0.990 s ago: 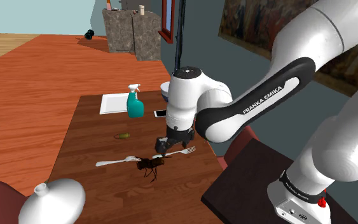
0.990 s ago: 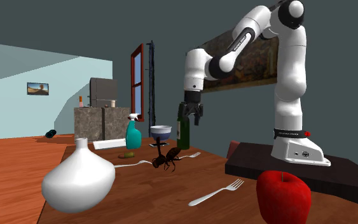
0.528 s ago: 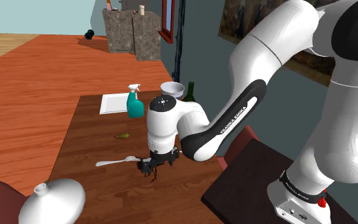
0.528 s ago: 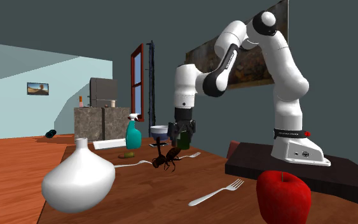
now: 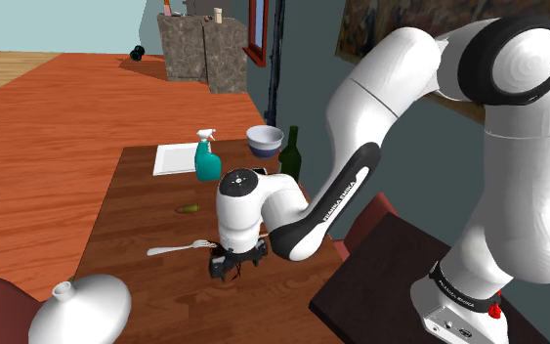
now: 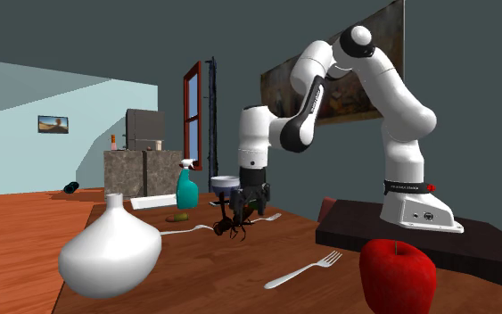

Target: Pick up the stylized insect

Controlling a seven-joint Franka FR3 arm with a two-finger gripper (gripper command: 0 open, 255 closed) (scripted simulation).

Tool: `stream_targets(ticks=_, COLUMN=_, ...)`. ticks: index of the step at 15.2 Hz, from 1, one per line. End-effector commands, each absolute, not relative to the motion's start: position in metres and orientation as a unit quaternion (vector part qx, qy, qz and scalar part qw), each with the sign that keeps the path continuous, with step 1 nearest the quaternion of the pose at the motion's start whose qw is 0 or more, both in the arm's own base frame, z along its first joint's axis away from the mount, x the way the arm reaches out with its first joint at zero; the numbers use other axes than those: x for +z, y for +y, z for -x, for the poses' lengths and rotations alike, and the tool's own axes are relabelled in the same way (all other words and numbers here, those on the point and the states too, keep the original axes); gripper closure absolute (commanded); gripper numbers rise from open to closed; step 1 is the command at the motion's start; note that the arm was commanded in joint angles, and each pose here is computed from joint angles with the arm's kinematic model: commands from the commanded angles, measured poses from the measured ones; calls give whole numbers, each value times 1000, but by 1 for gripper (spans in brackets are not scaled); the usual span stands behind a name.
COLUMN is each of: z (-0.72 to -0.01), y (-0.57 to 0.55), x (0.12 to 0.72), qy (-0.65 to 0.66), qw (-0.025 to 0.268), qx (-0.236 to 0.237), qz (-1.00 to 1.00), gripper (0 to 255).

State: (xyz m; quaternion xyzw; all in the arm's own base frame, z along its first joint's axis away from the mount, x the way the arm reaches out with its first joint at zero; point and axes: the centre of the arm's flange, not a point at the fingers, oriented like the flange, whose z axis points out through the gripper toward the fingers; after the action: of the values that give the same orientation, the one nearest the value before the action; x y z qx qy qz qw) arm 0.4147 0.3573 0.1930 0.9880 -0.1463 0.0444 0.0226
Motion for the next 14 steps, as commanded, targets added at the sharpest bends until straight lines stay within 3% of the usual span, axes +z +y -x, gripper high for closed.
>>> stream_targets(ticks=1, z=-414, y=357, x=179, qy=-146, qw=23, qx=45, qz=-988, gripper=0)
stream_targets(ticks=3, z=-414, y=357, x=179, qy=-146, qw=23, qx=45, qz=-988, gripper=0)
stream_targets(ticks=4, z=-414, y=358, x=180, qy=-146, qw=23, qx=45, qz=-988, gripper=255)
stream_targets(ticks=14, z=-414, y=357, x=185, qy=-146, qw=23, qx=45, qz=-988, gripper=255)
